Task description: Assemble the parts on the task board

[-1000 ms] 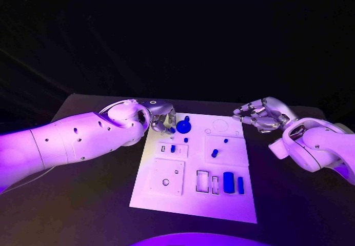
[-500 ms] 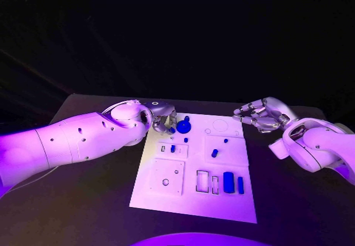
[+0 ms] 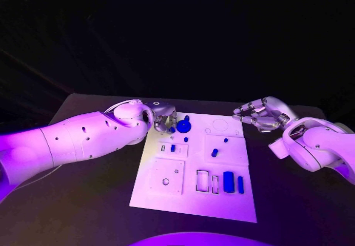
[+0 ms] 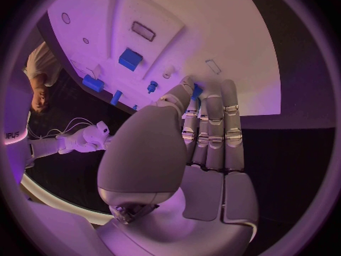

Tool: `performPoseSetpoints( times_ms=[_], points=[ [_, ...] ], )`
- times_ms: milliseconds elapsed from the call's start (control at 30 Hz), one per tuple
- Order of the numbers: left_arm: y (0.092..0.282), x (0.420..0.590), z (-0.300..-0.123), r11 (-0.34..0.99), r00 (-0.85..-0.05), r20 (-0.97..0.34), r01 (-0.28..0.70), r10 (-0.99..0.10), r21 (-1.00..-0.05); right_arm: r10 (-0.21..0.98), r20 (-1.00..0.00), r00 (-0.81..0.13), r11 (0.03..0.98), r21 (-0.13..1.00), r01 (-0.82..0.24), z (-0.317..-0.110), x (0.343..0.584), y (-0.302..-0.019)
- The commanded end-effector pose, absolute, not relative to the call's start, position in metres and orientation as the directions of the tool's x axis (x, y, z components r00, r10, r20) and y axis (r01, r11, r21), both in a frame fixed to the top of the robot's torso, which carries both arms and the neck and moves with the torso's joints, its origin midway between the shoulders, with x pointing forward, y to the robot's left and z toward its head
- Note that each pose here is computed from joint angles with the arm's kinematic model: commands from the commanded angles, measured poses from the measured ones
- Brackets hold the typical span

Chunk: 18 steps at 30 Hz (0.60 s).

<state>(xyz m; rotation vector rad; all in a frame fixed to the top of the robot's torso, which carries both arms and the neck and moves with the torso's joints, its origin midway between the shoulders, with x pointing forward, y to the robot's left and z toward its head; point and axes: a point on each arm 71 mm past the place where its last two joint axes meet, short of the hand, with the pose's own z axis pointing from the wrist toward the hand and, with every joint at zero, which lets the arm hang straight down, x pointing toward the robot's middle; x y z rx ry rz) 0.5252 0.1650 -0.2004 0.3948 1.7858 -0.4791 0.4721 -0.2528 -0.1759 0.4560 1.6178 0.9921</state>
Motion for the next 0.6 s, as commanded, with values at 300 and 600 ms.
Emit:
performPoseSetpoints(
  times_ms=[300, 600],
  points=[
    [0.1649, 0.5268, -0.2049, 0.866, -0.283, -0.958, 0.490, 0.051, -0.099, 0.731, -0.611, -0.304, 0.571, 0.791, -0.218, -0.1758, 0.4713, -0.2509],
    [0.1623, 0.5259, -0.2056, 0.861, -0.294, -0.954, 0.499, 0.057, -0.102, 0.731, -0.611, -0.305, 0.571, 0.792, -0.219, -0.1759, 0.4714, -0.2502]
  ],
)
